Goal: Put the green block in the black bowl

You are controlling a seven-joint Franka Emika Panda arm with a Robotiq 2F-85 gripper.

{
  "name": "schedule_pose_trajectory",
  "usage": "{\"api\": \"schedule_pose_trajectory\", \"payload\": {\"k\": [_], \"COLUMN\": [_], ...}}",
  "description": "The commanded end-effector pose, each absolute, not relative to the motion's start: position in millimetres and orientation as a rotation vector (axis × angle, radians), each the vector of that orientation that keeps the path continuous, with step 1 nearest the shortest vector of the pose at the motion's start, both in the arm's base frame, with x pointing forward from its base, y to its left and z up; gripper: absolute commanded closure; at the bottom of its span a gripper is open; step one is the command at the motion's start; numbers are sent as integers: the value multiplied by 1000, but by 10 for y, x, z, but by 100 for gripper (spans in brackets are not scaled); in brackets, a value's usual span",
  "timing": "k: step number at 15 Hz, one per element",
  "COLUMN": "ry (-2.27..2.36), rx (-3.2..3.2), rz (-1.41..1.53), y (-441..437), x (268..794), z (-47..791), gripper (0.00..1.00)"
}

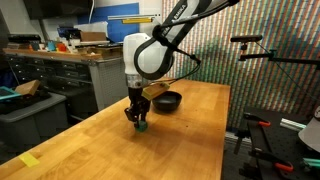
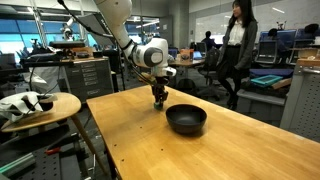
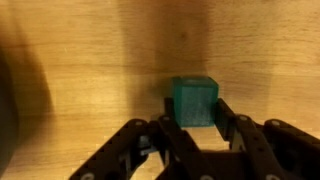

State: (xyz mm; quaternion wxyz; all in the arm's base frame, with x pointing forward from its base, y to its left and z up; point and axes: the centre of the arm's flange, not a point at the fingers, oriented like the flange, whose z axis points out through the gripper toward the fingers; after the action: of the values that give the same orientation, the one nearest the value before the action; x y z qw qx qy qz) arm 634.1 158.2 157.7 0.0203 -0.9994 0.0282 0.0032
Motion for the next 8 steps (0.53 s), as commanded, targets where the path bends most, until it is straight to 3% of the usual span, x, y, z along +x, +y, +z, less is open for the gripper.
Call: {"api": "schedule_pose_trajectory", "payload": {"k": [1,8], "ry": [102,103], "rx": [-3087,-3094], "rz": [34,8], "y": [1618,1625], "x": [6312,6306], "z": [1633,1918], "gripper": [82,82]}}
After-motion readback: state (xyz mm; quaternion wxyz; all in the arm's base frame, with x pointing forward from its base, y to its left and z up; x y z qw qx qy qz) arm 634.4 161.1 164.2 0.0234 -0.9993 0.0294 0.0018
